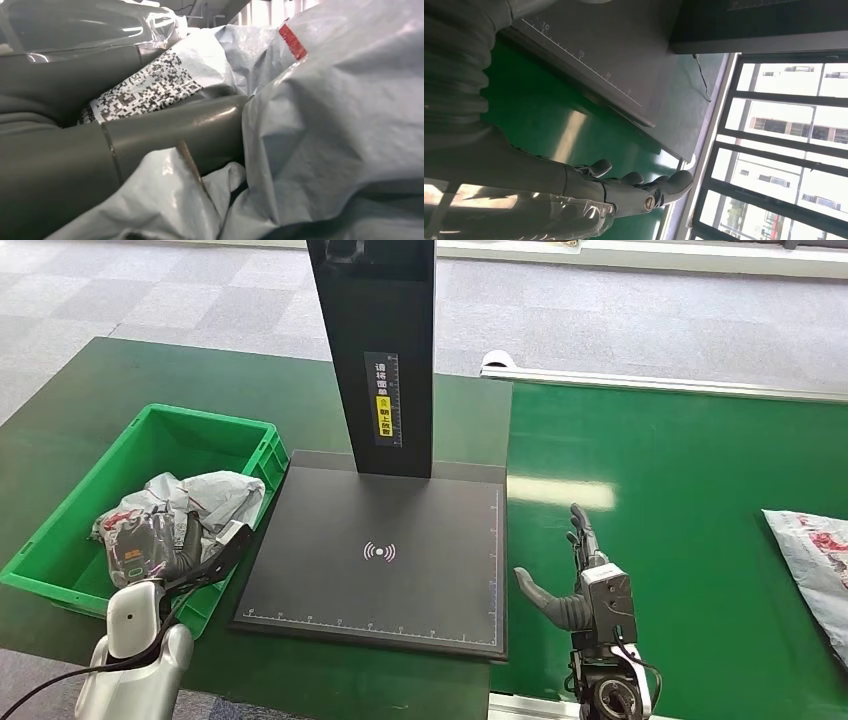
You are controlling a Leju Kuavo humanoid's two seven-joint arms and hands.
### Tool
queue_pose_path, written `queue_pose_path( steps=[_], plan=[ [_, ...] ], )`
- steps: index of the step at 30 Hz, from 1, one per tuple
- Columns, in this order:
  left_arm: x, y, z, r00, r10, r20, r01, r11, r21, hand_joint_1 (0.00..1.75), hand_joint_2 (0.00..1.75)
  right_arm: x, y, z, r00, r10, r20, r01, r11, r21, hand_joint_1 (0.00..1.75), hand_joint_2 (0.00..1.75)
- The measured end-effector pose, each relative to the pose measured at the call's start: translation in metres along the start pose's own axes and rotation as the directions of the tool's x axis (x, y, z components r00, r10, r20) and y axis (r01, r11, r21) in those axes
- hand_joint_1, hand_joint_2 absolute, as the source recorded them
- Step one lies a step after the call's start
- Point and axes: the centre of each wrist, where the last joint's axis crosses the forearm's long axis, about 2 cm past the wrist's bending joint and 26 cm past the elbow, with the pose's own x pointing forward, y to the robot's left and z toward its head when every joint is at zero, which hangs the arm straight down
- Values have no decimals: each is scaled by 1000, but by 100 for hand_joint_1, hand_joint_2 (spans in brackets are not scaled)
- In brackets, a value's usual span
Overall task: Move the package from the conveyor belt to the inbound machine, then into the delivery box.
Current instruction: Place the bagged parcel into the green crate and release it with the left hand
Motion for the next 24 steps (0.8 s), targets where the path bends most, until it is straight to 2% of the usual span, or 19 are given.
queue_pose_path(
  steps=[3, 4, 5, 7, 8, 9, 14, 16, 19, 24],
  plan=[
    [0, 0, 0, 1000, 0, -1, 0, 1000, -1, 175, 0, 1, 0, -1, 1000, -1, 2, 1, 1000, -2, 0, 175],
    [0, 0, 0, 1000, 0, -1, 0, 1000, -1, 166, 0, 1, 0, -1, 1000, -2, 3, 2, 1000, -2, 0, 175],
    [0, 0, 0, 1000, 0, -1, 0, 1000, -1, 134, 0, 1, 0, -2, 1000, -2, 4, 2, 1000, -3, 0, 175],
    [0, 0, 0, 1000, 0, -1, 0, 1000, 1, 47, 0, 1, 1, -2, 1000, -3, 5, 3, 1000, -3, 0, 175],
    [0, 0, 0, 1000, 1, -3, -1, 1000, 9, 12, 0, 1, 1, -2, 1000, -3, 5, 3, 1000, -4, 0, 175],
    [0, 0, 0, 1000, 4, -7, -3, 1000, 27, 0, 0, 1, 1, -2, 1000, -3, 4, 3, 1000, -4, 0, 175],
    [0, 7, 2, 997, 83, -6, -77, 949, 305, 0, 0, 2, 2, -2, 1000, -4, -1, 4, 1000, -5, 0, 175],
    [0, 12, 1, 990, 140, 17, -136, 920, 367, 0, 0, 2, 2, -2, 1000, -6, -1, 5, 1000, -10, 0, 175],
    [2, 23, 0, 976, 199, 87, -217, 874, 435, 0, 0, 2, 2, -2, 1000, -10, -1, 10, 1000, -22, 0, 175],
    [2, 48, -2, 954, 178, 239, -286, 777, 562, 0, 0, 2, 4, -1, 1000, -16, 2, 16, 999, -37, 0, 175]
  ],
)
